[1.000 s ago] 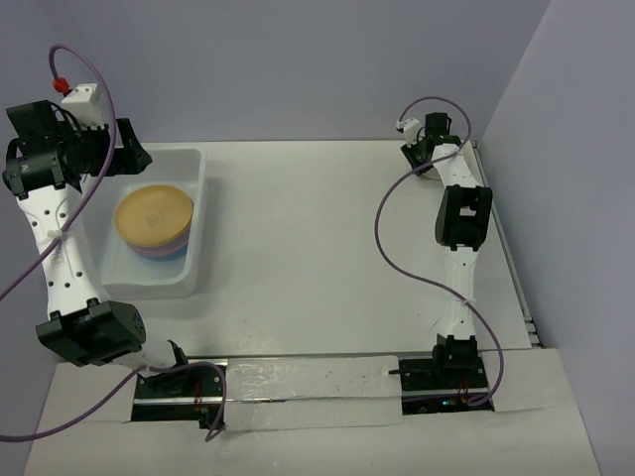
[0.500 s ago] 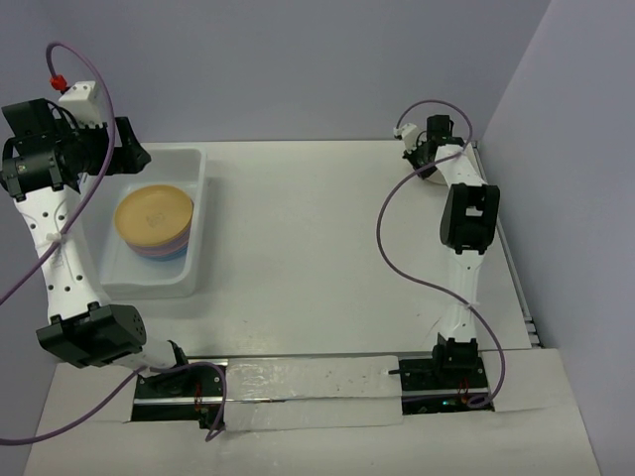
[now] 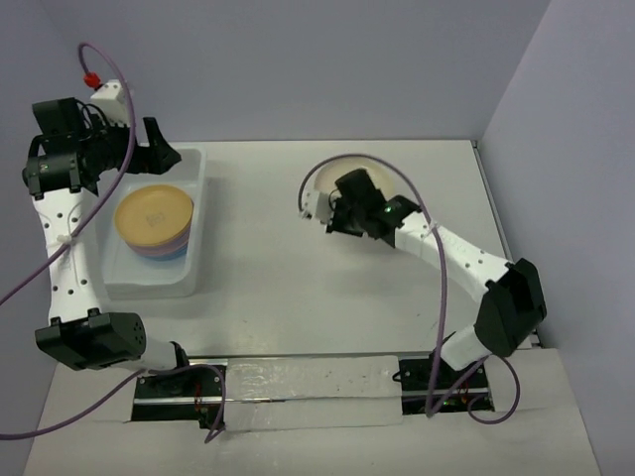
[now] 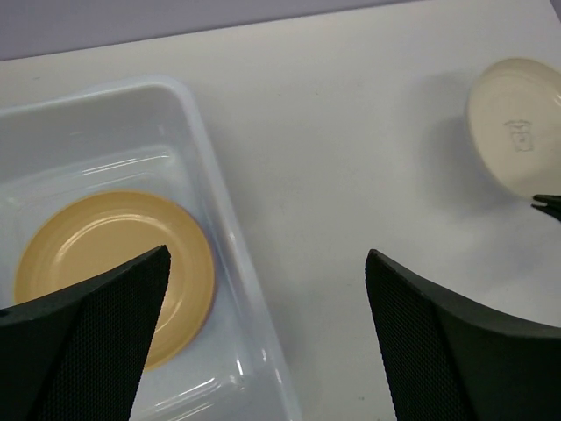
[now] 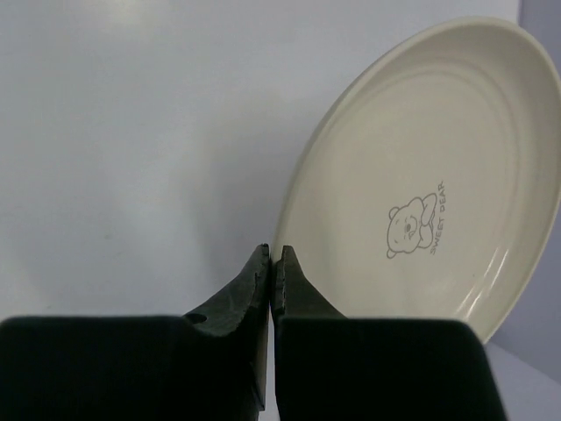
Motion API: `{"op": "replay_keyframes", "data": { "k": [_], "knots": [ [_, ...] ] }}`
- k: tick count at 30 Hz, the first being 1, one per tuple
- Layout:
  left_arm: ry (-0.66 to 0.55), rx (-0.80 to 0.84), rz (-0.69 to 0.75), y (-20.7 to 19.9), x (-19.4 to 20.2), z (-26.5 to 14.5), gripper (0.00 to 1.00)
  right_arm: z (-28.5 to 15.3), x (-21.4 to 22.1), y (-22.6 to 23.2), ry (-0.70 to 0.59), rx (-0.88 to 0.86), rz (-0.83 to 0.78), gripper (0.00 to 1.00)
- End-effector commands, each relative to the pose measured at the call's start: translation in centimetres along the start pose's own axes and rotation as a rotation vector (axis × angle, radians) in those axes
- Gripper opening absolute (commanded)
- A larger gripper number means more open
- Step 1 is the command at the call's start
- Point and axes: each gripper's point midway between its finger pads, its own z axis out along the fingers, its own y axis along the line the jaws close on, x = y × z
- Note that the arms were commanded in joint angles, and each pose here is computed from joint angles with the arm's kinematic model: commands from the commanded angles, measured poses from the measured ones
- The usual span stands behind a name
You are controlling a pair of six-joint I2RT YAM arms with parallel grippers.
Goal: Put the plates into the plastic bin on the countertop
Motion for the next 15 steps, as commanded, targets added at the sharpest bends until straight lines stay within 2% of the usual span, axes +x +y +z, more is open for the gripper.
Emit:
{"op": "replay_keyframes", "data": {
  "k": [1, 6, 9, 11, 15],
  "knots": [
    [0.060, 0.149, 0.076, -5.5, 2.0, 2.9, 0.96, -1.6, -1.7, 4.6, 0.029, 0.067, -0.178, 0.00],
    [0.159, 0.271, 0.158, -11.9, 6.1, 5.5, 0.92, -3.1, -4.0, 10.0, 0.004, 0.123, -0.385, 0.00],
    [0.244, 0.339, 0.202, -15.7, 10.1, 7.0, 0.89, -3.9, -5.0, 13.3, -0.018, 0.127, -0.499, 0.00],
    [0.297, 0.356, 0.218, -16.8, 12.7, 7.7, 0.88, -4.0, -5.1, 14.2, -0.016, 0.129, -0.516, 0.00],
    [0.323, 0.385, 0.254, -18.4, 15.1, 8.5, 0.86, -4.3, -6.2, 15.6, -0.051, 0.133, -0.529, 0.00]
  ]
}}
